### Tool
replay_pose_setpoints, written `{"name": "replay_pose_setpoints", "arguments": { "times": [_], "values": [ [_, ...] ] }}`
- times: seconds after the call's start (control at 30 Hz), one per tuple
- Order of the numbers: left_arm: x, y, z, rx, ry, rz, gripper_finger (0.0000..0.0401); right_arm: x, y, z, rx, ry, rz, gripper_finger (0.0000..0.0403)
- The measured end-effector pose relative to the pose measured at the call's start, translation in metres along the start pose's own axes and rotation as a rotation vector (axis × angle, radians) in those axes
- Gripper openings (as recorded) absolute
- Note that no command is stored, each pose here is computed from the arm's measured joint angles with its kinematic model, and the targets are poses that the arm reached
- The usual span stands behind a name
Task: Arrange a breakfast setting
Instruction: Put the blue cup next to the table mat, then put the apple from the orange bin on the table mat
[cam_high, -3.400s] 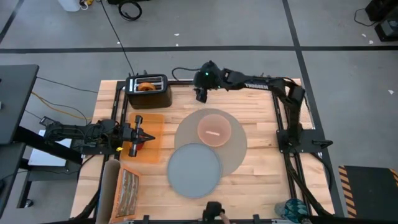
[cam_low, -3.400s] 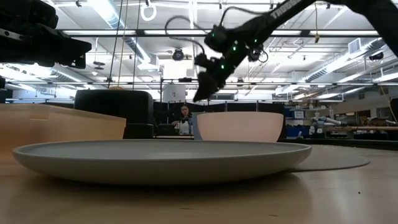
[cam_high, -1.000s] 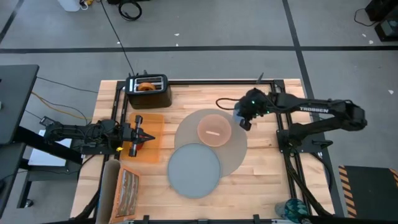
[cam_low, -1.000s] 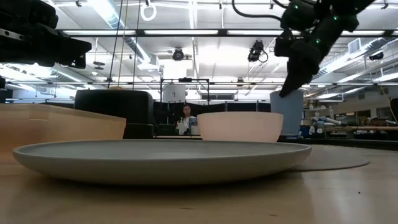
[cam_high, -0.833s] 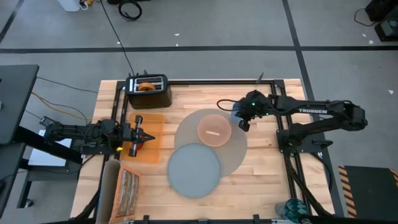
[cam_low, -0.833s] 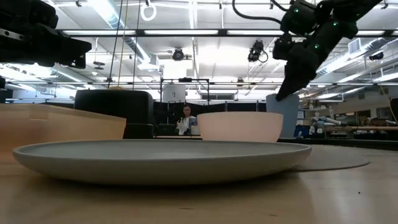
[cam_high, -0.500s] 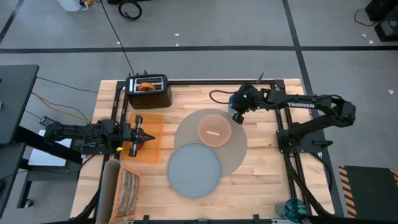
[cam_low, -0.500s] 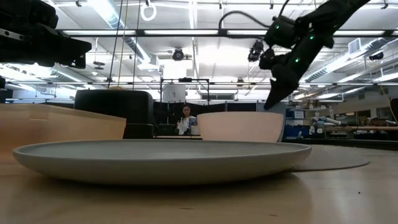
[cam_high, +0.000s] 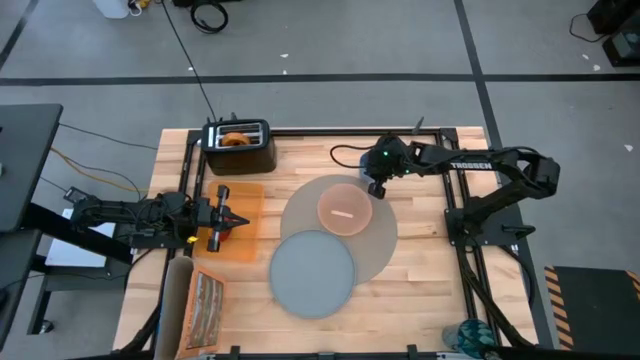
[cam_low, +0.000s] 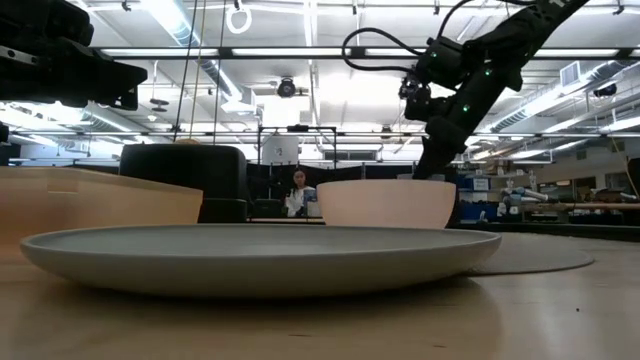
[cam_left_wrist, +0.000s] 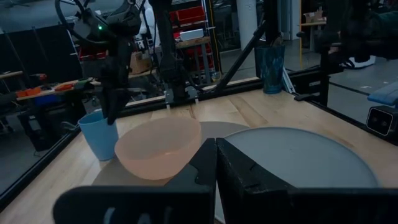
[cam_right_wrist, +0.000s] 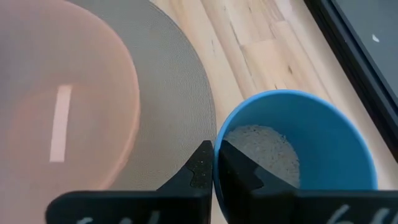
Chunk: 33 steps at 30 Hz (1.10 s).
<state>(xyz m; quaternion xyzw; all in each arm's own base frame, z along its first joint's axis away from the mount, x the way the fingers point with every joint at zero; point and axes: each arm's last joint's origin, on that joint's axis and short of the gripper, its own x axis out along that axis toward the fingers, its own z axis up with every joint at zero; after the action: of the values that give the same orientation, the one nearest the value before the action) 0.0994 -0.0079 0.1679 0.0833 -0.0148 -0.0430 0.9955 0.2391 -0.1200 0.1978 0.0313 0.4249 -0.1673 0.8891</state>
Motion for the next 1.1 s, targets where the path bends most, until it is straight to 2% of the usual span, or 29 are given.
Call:
{"name": "replay_pose_setpoints", "arguments": {
  "times": [0.1, 0.33, 0.53, 0.7, 0.87, 1.1],
  "values": [
    [0.000, 0.000, 0.000, 0.000, 0.001, 0.000, 0.0009, 0.000, -0.001, 0.000, 0.005, 0.001, -0.020, 0.0041],
    [0.000, 0.000, 0.000, 0.000, 0.000, -0.001, 0.0009, -0.010, 0.000, 0.003, 0.004, -0.037, -0.029, 0.0111],
    [0.000, 0.000, 0.000, 0.000, 0.000, 0.000, 0.0009, -0.037, -0.001, 0.009, -0.002, -0.135, -0.047, 0.0159],
    [0.000, 0.000, 0.000, 0.000, 0.000, 0.000, 0.0009, -0.061, 0.007, 0.013, -0.022, -0.221, -0.038, 0.0178],
    [0.000, 0.000, 0.000, 0.000, 0.000, 0.000, 0.0009, -0.078, 0.030, 0.014, -0.079, -0.267, 0.036, 0.0181],
    [0.000, 0.000, 0.000, 0.000, 0.000, -0.001, 0.0009, -0.083, 0.092, 0.011, -0.167, -0.274, 0.217, 0.0181]
  ]
}}
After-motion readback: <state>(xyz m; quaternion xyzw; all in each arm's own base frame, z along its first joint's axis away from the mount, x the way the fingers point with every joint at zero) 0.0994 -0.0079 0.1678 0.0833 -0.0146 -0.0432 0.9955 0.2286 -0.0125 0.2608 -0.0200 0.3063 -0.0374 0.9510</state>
